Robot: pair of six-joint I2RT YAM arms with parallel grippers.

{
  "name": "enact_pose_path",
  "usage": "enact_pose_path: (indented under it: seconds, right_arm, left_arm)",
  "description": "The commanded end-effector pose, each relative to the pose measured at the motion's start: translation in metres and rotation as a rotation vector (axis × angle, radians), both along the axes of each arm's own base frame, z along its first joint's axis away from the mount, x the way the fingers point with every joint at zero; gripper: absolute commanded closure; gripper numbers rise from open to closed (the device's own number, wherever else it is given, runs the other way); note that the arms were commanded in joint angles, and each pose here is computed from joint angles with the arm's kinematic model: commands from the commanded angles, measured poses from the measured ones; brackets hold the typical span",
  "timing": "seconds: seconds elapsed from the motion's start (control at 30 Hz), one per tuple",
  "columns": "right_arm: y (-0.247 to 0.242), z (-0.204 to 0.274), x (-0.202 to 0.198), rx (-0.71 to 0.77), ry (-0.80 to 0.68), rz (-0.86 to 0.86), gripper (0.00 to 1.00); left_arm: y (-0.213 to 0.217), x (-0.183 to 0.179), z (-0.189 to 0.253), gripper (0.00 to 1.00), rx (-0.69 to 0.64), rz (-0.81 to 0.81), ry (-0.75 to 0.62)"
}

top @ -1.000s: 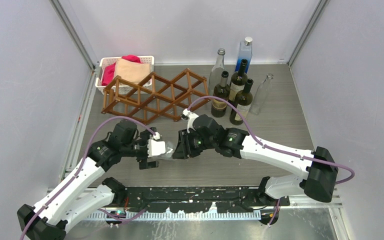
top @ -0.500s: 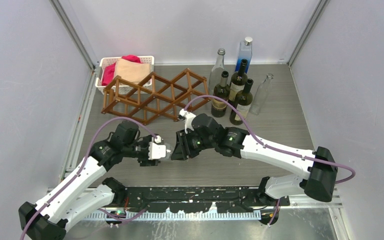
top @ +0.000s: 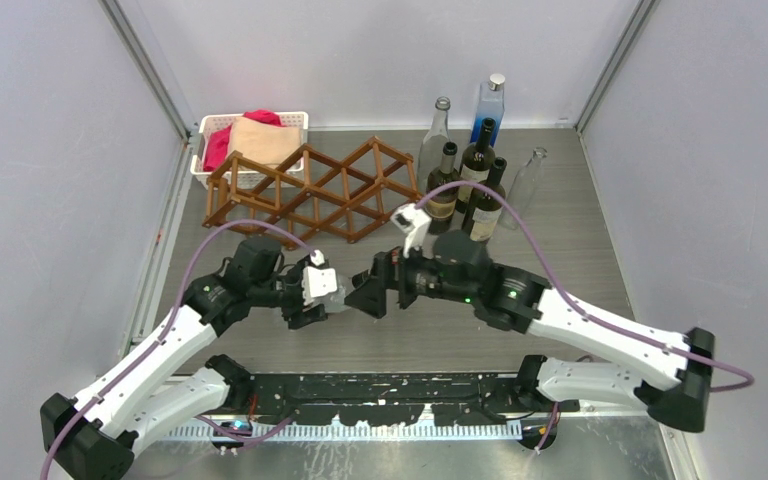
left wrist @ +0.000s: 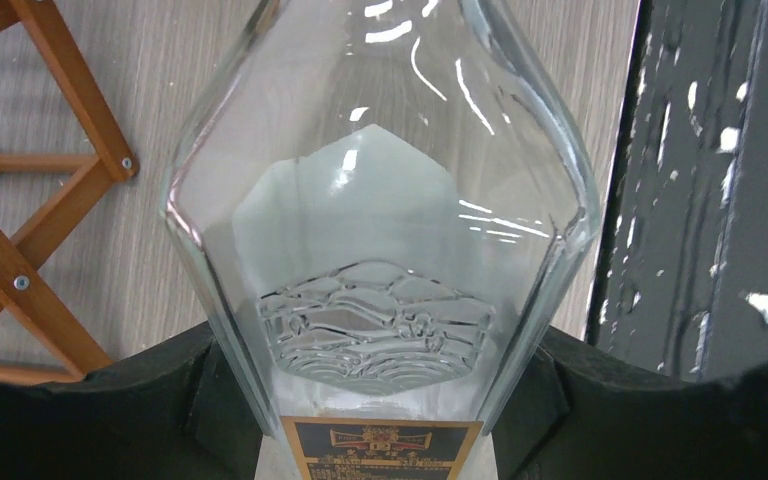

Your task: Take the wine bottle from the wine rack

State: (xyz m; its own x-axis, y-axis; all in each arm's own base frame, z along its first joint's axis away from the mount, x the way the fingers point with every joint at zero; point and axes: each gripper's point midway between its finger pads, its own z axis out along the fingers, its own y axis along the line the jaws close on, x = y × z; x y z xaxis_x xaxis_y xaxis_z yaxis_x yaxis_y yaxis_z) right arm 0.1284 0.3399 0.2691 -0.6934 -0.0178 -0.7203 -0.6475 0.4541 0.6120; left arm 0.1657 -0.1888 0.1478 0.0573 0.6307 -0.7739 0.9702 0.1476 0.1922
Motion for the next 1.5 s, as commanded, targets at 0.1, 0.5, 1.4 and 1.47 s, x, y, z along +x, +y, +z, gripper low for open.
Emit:
enact_pose_path:
  seconds: [0.1,0.5,1.4,1.47]
  right_arm:
    - [-0.033,0.075,0.022,0.26,-0.19,-0.206,0.0]
    - [-0.008,0.108,0.053,0.319,-0.278,-0.281,0.01]
    - [-0.083,0.085,0.099,-0.125,-0.48,-0.569,0.99]
    - [-0.099,0.08,0.104,-0.184,-0.524,-0.613,0.99]
  left_arm:
    - [-0.038,0.019,0.099,1.0,-0.314,0.12,0.038]
    - [-0.056,-0.015,0.15,1.0,-0.467,0.036,0.231]
    - [0.011,0.008,0.103,0.0,-0.186,0.324,0.411]
    - [0.028,0.024,0.107,0.0,-0.196,0.377,0.377]
